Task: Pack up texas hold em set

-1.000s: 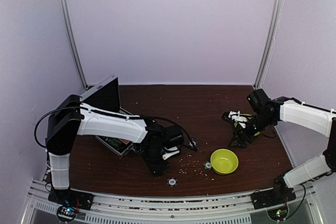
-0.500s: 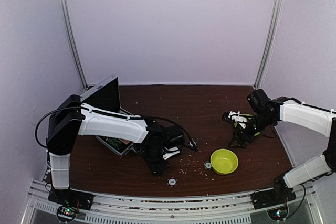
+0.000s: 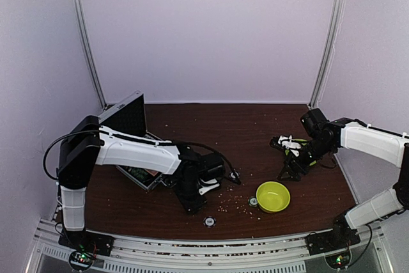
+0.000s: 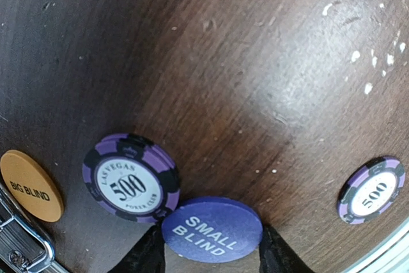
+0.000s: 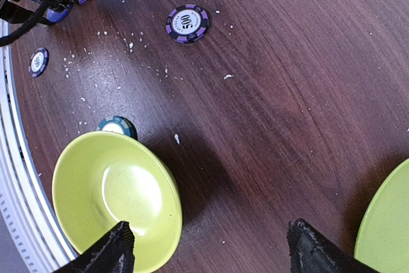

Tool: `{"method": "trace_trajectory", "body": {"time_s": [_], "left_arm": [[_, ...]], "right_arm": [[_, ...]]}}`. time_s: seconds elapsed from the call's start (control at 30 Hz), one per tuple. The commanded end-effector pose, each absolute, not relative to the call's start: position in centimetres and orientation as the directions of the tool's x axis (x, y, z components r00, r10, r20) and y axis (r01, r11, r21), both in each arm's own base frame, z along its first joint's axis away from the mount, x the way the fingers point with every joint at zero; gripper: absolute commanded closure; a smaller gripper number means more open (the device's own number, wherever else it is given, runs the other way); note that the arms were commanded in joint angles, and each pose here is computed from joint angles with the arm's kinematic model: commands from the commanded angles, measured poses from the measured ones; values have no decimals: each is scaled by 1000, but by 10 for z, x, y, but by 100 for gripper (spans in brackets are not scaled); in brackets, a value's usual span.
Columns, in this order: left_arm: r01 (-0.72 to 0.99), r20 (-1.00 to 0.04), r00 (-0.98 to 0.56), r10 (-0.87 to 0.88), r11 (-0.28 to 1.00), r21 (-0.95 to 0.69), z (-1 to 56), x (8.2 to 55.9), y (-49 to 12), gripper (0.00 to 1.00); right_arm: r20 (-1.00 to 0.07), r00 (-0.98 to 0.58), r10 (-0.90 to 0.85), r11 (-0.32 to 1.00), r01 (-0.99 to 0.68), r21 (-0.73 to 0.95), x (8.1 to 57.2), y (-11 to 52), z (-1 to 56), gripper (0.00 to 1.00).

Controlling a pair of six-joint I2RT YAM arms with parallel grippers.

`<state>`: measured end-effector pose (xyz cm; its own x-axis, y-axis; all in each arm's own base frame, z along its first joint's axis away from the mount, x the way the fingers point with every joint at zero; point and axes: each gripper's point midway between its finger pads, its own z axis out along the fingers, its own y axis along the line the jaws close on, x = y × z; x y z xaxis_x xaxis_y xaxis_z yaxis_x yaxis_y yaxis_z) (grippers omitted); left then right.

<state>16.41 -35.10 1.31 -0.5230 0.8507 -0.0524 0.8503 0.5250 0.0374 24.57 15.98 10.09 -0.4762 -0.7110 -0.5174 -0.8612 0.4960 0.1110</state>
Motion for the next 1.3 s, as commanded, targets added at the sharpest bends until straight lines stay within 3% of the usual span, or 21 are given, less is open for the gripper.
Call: {"method": "trace_trajectory", "body": {"time_s": [0.0,0.2,0.43,0.57,0.87,1.27], "left_arm": [[841,-33,-537,843,538,62,-4,168,-349,51],[837,-34,-540,841,541,81,13,168,-342,55],[826,-184,-542,820,560,59,86,172,-349,56],[801,-205,-558,804,586,119,111,190,-329,55],[552,-208,-766,609,788,273,114,276,-218,55],[353,-209,-872,443,865,357,89,343,-153,55]], "right_arm": [[-519,-455,-724,484,-870,88,250,162,107,17],[-517,-457,-724,485,-870,90,250,161,107,17],[-511,-455,-729,480,-872,92,250,163,105,17],[-508,-452,-733,477,-874,89,250,164,105,17],[-513,-448,-732,477,-875,84,249,163,107,17],[-519,-440,-733,480,-875,63,250,162,111,17]]}}
